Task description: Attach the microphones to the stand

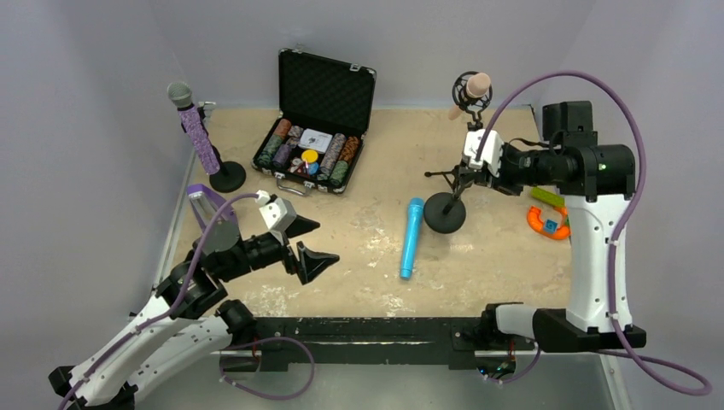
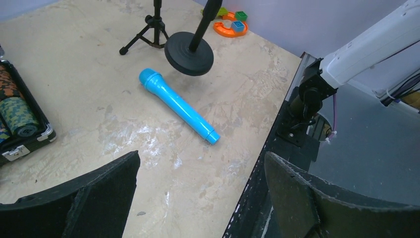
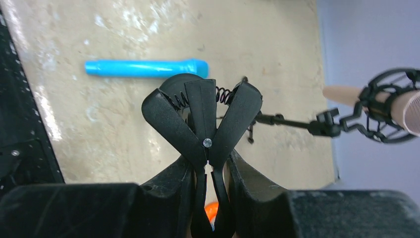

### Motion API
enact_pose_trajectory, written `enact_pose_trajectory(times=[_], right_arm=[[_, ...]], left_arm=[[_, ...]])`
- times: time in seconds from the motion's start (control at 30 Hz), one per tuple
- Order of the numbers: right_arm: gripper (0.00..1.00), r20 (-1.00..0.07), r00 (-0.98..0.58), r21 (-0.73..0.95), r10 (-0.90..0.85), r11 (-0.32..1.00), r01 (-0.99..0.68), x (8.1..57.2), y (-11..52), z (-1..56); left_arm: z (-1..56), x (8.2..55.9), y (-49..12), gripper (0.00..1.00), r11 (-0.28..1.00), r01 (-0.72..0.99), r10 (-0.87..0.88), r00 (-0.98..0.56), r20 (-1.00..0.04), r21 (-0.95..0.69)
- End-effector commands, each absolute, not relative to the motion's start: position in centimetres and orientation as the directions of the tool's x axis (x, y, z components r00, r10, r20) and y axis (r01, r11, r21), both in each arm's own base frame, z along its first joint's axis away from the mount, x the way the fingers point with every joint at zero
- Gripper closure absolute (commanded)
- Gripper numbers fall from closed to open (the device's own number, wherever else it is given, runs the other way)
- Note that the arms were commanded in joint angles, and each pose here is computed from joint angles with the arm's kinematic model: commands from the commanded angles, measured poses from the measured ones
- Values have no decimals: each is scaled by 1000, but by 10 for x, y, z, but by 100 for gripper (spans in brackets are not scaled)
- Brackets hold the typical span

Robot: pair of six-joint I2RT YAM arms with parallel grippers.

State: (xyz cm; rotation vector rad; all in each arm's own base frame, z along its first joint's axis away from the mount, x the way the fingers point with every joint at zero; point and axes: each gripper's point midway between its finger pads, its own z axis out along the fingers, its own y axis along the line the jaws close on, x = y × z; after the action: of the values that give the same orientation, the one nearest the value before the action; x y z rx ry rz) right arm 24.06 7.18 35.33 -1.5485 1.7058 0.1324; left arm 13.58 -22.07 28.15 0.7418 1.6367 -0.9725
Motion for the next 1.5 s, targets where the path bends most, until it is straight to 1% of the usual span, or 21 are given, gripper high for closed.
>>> enact_pose_trajectory(times=[0.0, 0.17, 0.27, 0.47, 0.57, 0.63, 0.83, 0.97, 1.13, 1.2, 1.3, 1.47], right_arm=[[100, -734, 169, -394, -657, 209, -895, 233, 116, 380], [100, -851, 203, -284, -484, 99, -954, 230, 185, 390], [100, -883, 231, -265, -408, 28, -964, 228, 221, 395], [100, -881, 243, -235, -406, -69, -969, 240, 276, 368], [100, -872, 230, -216, -432, -83, -973, 245, 297, 349], [98, -867, 232, -213, -442, -92, -973, 245, 305, 341], [86, -851, 173, -134, -496, -114, -984, 236, 319, 309], [64, -844, 142, -90, -517, -125, -988, 226, 320, 303], [42, -851, 151, -90, -503, -143, -986, 214, 315, 318], [39, -853, 161, -100, -496, -147, -984, 209, 311, 328], [37, -856, 182, -124, -483, -151, -981, 199, 301, 346], [36, -871, 205, -201, -446, -57, -978, 194, 277, 365]], left_arm=[[295, 138, -209, 1, 516, 836, 1, -219, -976, -187], [294, 140, -204, 1, 542, 821, 14, -222, -975, -179], [290, 139, -200, 1, 553, 812, 28, -242, -970, -186], [278, 136, -193, 1, 577, 788, 26, -281, -959, -215], [273, 135, -189, 1, 592, 773, 16, -291, -957, -225], [270, 134, -187, 1, 599, 767, 11, -295, -955, -230], [261, 135, -187, 1, 606, 757, 5, -312, -950, -245], [258, 137, -189, 1, 607, 754, 4, -319, -948, -251], [258, 138, -190, 1, 605, 755, 0, -317, -948, -252], [259, 138, -190, 1, 606, 755, -2, -315, -949, -252], [261, 137, -188, 1, 606, 754, -5, -313, -950, -252], [263, 135, -185, 1, 608, 754, -12, -303, -953, -247]])
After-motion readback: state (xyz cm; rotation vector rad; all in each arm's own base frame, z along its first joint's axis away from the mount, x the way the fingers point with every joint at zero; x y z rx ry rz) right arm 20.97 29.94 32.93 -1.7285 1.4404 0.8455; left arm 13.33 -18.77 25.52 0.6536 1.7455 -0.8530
